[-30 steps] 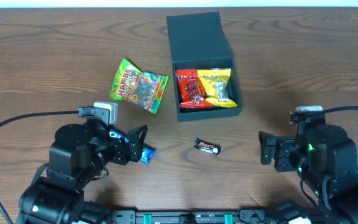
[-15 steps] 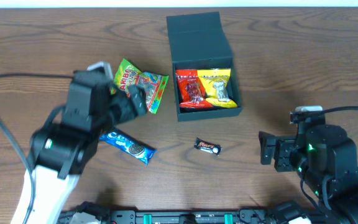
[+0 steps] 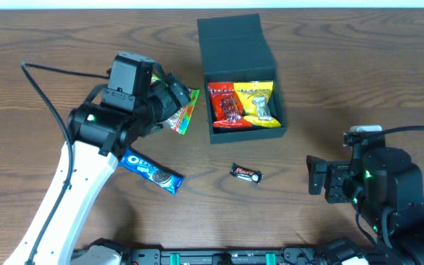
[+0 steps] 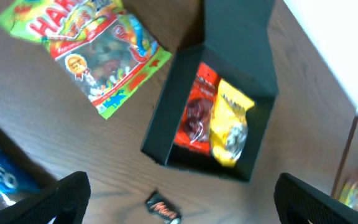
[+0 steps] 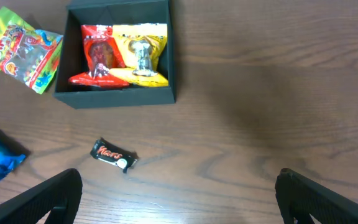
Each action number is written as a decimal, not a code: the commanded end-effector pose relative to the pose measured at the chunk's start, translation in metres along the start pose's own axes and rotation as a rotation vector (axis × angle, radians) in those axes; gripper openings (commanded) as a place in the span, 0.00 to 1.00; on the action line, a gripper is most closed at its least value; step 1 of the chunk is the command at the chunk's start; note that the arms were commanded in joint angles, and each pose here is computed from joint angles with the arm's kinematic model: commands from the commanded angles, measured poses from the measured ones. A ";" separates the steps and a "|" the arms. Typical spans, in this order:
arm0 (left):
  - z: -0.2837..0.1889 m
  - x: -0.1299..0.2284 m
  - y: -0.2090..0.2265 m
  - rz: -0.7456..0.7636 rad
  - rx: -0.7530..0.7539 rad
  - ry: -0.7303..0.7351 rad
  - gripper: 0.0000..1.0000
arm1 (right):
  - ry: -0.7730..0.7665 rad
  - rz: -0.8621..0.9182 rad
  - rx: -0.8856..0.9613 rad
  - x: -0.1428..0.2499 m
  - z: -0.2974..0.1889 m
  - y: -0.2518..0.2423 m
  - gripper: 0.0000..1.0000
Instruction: Pack container
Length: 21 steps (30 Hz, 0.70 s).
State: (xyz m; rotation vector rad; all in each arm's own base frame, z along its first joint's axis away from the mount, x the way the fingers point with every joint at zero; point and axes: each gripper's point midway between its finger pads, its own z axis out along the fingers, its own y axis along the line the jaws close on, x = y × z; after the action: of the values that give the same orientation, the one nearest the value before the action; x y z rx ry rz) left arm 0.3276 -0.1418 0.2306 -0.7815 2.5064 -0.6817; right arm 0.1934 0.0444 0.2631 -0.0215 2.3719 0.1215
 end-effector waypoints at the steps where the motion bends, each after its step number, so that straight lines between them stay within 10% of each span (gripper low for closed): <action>1: 0.015 -0.014 0.010 -0.261 -0.059 -0.027 0.96 | -0.005 0.008 0.007 -0.001 -0.001 -0.001 0.99; 21: 0.128 -0.048 0.064 -0.613 -0.345 0.070 0.96 | -0.005 0.008 0.007 -0.001 -0.001 -0.001 0.99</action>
State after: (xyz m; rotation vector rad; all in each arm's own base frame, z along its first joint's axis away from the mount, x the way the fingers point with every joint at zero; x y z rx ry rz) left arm 0.4029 -0.1125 0.1189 -1.6698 2.4834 -0.5425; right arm 0.1934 0.0444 0.2632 -0.0215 2.3715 0.1217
